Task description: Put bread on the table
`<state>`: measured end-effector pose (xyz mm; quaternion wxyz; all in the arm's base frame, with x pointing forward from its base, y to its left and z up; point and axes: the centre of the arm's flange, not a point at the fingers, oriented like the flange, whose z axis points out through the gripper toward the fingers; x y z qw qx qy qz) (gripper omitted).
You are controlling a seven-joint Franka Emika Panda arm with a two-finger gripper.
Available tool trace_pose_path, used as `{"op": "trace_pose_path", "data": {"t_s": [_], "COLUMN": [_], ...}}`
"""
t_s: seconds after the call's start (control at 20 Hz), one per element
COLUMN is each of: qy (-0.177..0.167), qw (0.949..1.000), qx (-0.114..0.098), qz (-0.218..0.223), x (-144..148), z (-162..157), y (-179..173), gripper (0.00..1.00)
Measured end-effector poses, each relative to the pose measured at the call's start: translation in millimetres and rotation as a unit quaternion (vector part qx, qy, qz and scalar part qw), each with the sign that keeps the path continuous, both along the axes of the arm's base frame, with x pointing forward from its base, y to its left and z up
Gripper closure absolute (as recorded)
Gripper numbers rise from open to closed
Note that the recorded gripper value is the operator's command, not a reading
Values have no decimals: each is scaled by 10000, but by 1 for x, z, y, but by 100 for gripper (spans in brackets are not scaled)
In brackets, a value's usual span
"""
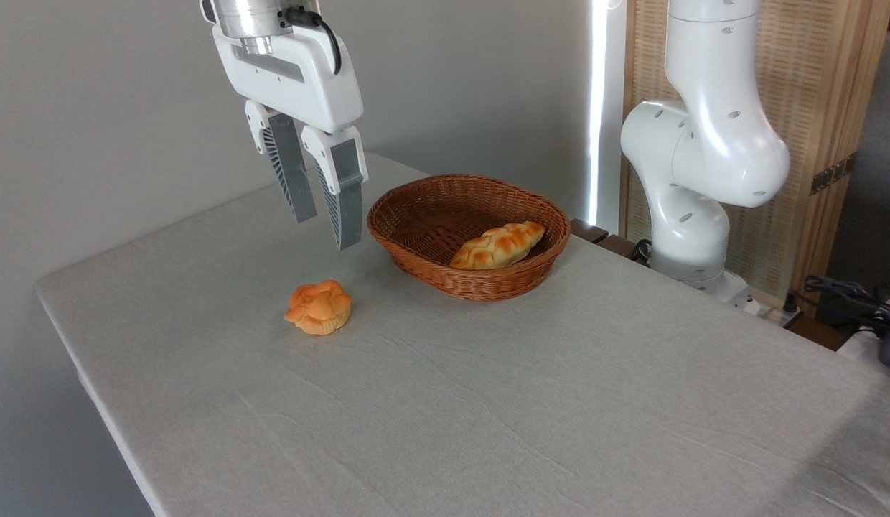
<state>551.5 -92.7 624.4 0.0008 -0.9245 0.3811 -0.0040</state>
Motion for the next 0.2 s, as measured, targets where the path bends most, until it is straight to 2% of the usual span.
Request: {"op": "trace_pose_path", "data": {"t_s": [0.2], "qy": [32], "qw": [10000], "qx": [4], "qz": [5], "x": [1], "z": [-3], "y": [1], "gripper": [0]}}
